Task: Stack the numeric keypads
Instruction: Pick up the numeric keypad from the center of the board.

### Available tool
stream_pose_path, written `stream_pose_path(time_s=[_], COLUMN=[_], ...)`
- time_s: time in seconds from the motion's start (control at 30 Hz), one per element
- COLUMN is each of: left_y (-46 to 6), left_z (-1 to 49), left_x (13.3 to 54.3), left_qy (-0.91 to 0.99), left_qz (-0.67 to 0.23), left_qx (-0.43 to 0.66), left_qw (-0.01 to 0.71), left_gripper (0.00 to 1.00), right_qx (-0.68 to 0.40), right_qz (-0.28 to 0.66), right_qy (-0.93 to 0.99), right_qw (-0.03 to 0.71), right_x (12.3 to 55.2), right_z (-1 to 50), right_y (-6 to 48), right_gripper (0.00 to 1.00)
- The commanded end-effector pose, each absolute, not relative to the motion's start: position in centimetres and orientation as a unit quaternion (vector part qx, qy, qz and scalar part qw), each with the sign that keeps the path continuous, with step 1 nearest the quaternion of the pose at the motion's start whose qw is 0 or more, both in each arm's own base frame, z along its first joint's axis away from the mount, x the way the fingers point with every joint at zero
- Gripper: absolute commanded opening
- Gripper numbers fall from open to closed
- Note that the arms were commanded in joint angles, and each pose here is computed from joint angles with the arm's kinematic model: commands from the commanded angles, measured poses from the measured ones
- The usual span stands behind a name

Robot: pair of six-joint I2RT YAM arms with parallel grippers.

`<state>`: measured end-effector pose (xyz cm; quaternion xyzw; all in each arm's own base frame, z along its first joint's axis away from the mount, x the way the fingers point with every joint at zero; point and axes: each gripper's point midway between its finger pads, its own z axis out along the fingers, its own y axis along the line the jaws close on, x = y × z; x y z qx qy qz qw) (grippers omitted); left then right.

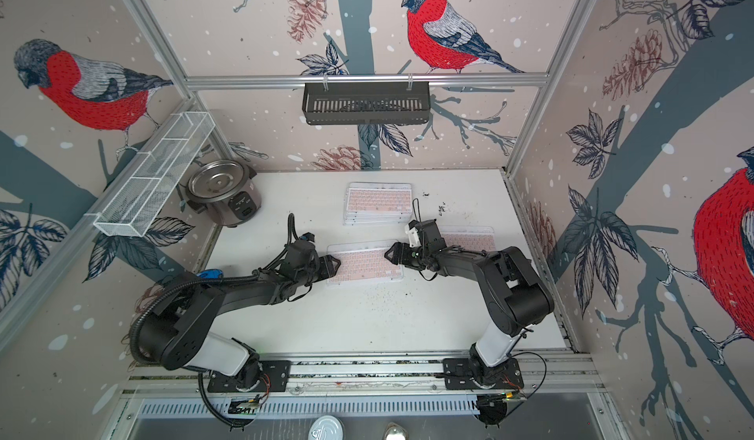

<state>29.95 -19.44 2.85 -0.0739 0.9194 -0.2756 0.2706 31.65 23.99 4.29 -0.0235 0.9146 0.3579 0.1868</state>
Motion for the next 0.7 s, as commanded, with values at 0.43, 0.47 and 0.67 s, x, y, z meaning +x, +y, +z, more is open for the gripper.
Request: stream_pose_path(time_s=[0.43, 0.47, 0.67], left_y=[-21.5, -21.6, -21.7], left_z=[-0.8, -0.8, -0.9], left_x=[24.4, 24.3, 23.9], left_qy=[0.935, 0.934, 0.933], left_qz=[-0.323, -0.325, -0.330], left_qx=[-0.057, -0.056, -0.054], left_qw=[0.136, 0.134, 0.130], left_gripper=[0.58, 0.57, 0.57], right_qx=[-0.105, -0.107, -0.108], right_qz=[0.552, 0.568, 0.611], right_qy=[0.814, 0.802, 0.769], right_qw=[0.146, 0.149, 0.154], right_x=[27.7, 27.6, 26.6], right_z=[12.2, 13.2, 15.8], right_y=[29.0, 29.0, 28.3], right_gripper=[0.72, 0.71, 0.69])
